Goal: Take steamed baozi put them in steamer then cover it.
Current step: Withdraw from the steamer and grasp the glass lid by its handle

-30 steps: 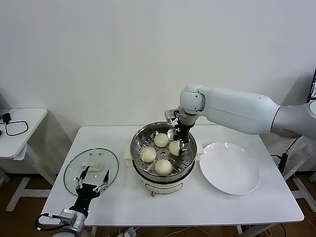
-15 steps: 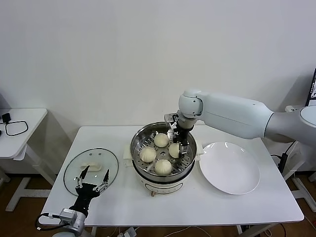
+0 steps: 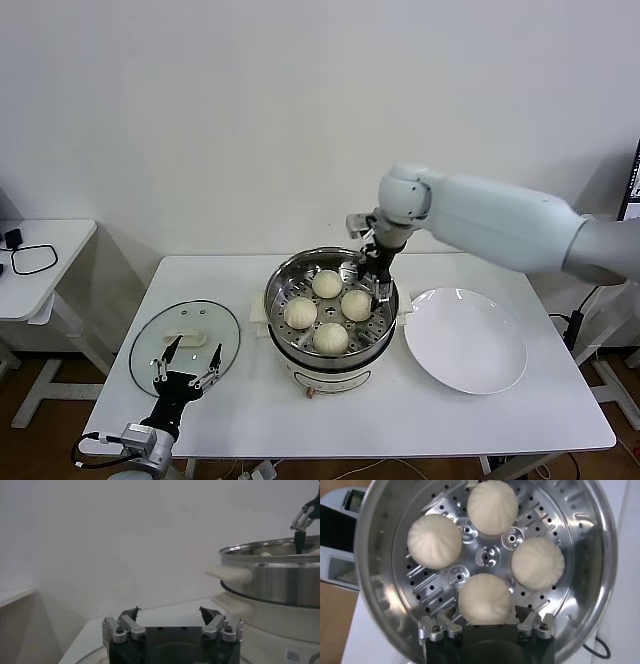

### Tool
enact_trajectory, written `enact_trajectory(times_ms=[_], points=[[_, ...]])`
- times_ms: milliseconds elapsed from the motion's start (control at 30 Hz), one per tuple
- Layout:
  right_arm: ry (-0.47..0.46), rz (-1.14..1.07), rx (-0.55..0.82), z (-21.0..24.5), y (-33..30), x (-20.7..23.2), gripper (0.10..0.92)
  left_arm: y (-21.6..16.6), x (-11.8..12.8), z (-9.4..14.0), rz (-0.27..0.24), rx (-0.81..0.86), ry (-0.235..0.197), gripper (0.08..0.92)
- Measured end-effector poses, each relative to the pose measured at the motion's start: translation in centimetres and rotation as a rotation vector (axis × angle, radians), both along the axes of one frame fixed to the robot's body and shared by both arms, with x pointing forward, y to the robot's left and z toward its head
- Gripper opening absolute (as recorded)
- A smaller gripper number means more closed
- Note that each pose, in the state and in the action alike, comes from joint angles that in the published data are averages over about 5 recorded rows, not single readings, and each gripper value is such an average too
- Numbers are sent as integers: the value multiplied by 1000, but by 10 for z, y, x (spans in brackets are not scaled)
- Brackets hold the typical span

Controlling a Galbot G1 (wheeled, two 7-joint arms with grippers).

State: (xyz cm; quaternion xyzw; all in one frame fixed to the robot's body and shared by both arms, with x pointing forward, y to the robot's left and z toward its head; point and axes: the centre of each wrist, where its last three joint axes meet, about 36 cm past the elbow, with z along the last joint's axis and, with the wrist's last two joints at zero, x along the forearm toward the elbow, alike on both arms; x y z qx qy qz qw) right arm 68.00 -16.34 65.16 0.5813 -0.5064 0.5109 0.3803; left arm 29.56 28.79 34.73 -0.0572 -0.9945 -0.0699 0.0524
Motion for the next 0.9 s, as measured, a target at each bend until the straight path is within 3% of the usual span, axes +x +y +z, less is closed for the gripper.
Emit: enact_trajectory(times_ms=[233,433,600,900], points=[[-17,-68,118,28,-56,-8,823,-2,2,5,0,1,-11,823],[-77,-140,298,38,-112,-22,823,-3,5,12,5,-2,-26,823],[-188,-219,509,25,-162,-42,823,-2,9,15,17,0,-26,823],[-463,-434,929,-40,-209,-98,823,-2,17,21,29,10,-49,823]])
